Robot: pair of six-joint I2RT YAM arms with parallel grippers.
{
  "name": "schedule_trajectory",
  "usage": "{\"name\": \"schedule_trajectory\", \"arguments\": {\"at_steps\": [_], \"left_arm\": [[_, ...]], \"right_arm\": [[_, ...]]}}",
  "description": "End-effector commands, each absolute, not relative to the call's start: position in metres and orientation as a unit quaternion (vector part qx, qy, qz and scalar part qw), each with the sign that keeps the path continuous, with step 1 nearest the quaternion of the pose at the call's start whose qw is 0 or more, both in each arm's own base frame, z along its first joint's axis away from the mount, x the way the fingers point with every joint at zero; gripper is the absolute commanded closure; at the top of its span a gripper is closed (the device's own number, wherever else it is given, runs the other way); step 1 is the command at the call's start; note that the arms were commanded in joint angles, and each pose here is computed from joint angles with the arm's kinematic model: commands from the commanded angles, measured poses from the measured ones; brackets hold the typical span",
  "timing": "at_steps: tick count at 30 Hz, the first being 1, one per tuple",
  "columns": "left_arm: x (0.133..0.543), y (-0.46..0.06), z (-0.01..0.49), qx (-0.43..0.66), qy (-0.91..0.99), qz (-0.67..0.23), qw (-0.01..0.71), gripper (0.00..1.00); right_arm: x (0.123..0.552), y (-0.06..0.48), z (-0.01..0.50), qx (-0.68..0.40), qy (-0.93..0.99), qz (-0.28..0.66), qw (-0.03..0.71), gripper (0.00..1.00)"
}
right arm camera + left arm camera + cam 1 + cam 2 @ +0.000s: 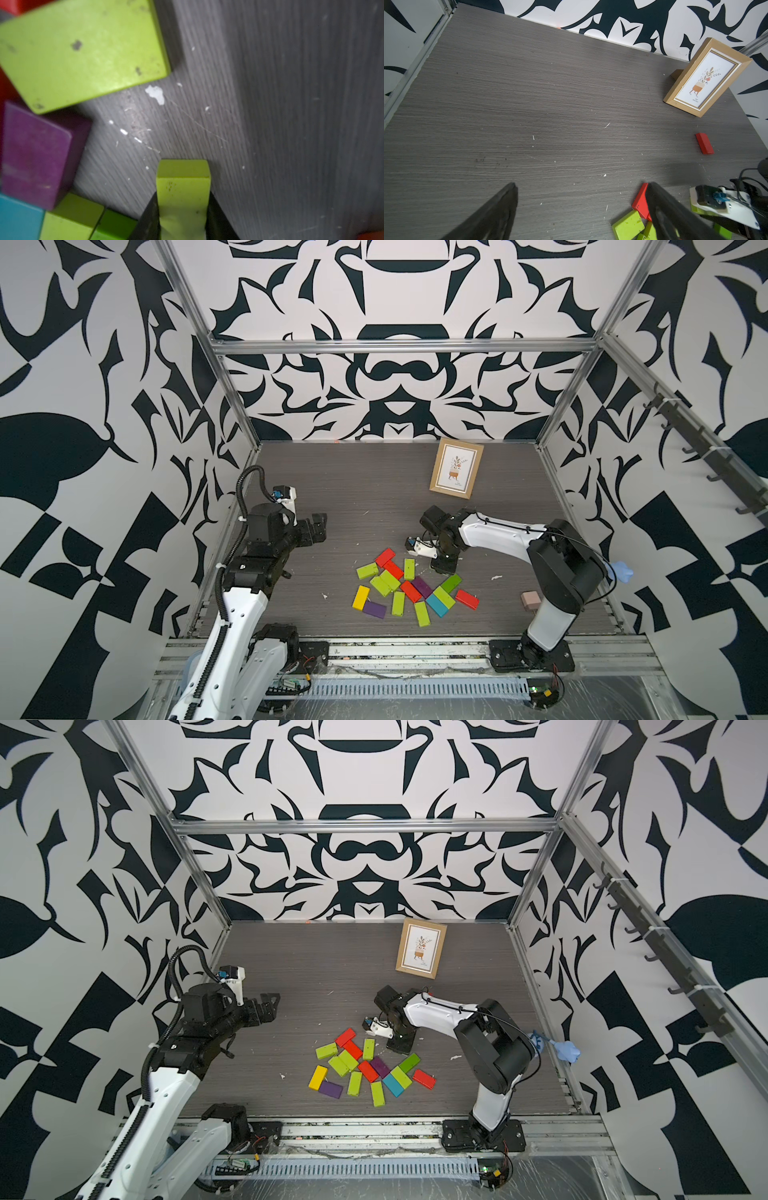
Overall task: Assemble the letter t with building blocks
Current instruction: Pick up the building block from the center of the board, then assemble the building block at the center of the board.
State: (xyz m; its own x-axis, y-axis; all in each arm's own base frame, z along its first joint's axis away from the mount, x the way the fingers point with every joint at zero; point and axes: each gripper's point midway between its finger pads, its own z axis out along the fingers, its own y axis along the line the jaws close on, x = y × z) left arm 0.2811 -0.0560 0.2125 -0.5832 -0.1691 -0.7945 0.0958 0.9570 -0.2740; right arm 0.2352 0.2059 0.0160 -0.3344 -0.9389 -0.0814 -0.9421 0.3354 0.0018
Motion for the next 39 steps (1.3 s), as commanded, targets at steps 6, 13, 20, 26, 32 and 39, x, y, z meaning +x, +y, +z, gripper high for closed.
{"name": "schedule_trajectory", "arguments": {"at_steps": [6, 13, 20, 26, 32, 39], "left_arm": [[0.281, -0.058, 0.22, -0.016, 0.874, -0.149, 0.462, 0.0], [0.281, -0.059, 0.218, -0.018, 0.873, -0.155, 0.461, 0.0], [0.28, -0.057, 0.218, -0.019, 0.875, -0.147, 0.461, 0.0], [0.279, -0.055, 0.218, -0.021, 0.874, -0.144, 0.464, 0.0], [0.278, -0.054, 0.218, -0.02, 0.875, -0.14, 0.464, 0.0], [0.28, -0.054, 0.217, -0.021, 0.875, -0.141, 0.462, 0.0]], "right_arm": [[0.249, 0.215, 0.03, -0.616, 0.785, 0.016, 0.067, 0.8], [0.278, 0.215, 0.062, -0.666, 0.741, 0.009, 0.086, 0.86], [0.306, 0.206, 0.087, -0.712, 0.695, 0.017, 0.096, 0.82], [0.335, 0.189, 0.094, -0.714, 0.696, 0.004, 0.079, 0.82], [0.352, 0.185, 0.086, -0.708, 0.704, 0.014, 0.056, 0.8], [0.354, 0.186, 0.069, -0.71, 0.702, 0.023, 0.042, 0.8]]}}
